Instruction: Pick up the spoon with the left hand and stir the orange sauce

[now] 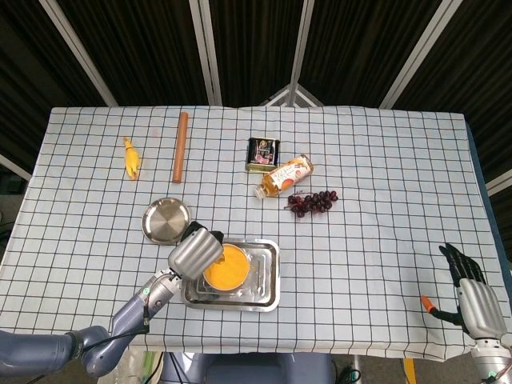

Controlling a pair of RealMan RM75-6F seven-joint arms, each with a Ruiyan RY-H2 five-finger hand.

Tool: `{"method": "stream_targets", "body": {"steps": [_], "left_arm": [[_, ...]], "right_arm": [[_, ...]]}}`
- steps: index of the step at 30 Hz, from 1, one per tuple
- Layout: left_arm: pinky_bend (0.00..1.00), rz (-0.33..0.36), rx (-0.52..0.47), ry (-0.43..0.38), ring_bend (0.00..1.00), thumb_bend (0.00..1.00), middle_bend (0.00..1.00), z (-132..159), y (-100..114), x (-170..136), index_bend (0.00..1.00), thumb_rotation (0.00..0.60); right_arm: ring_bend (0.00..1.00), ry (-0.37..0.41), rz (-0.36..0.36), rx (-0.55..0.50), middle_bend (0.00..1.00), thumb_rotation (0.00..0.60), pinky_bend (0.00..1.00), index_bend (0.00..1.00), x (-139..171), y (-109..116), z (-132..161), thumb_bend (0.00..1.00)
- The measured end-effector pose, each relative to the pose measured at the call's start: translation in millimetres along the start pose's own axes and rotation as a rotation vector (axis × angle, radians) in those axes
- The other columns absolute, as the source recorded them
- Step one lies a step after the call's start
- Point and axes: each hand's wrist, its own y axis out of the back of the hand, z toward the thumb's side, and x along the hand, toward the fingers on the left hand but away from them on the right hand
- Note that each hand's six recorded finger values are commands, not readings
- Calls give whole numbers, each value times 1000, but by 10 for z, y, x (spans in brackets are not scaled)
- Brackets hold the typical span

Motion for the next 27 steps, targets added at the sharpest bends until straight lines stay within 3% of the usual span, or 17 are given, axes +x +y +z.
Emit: {"method": "stream_targets", "body": {"steps": [5, 11, 21, 27], "left_arm": [[974, 30, -31, 14, 980, 756, 989, -73, 67, -13, 816, 600], [974, 71, 51, -16, 980, 756, 989, -88, 124, 16, 816, 600], [974, 80, 123, -93, 980, 756, 990, 74, 88, 47, 816, 600], [974, 62, 71, -95, 980, 756, 990, 166, 71, 27, 817, 600]], "right_arm": [[0, 2, 2, 1, 0, 600, 0, 0, 1, -6, 4, 317], [0, 2, 0, 2, 0, 600, 0, 0, 4, -3, 7, 317], [0, 1, -2, -2, 0, 600, 0, 0, -2, 7, -1, 317], [0, 2, -2, 0, 0, 600, 0, 0, 2, 5, 3, 317]]}}
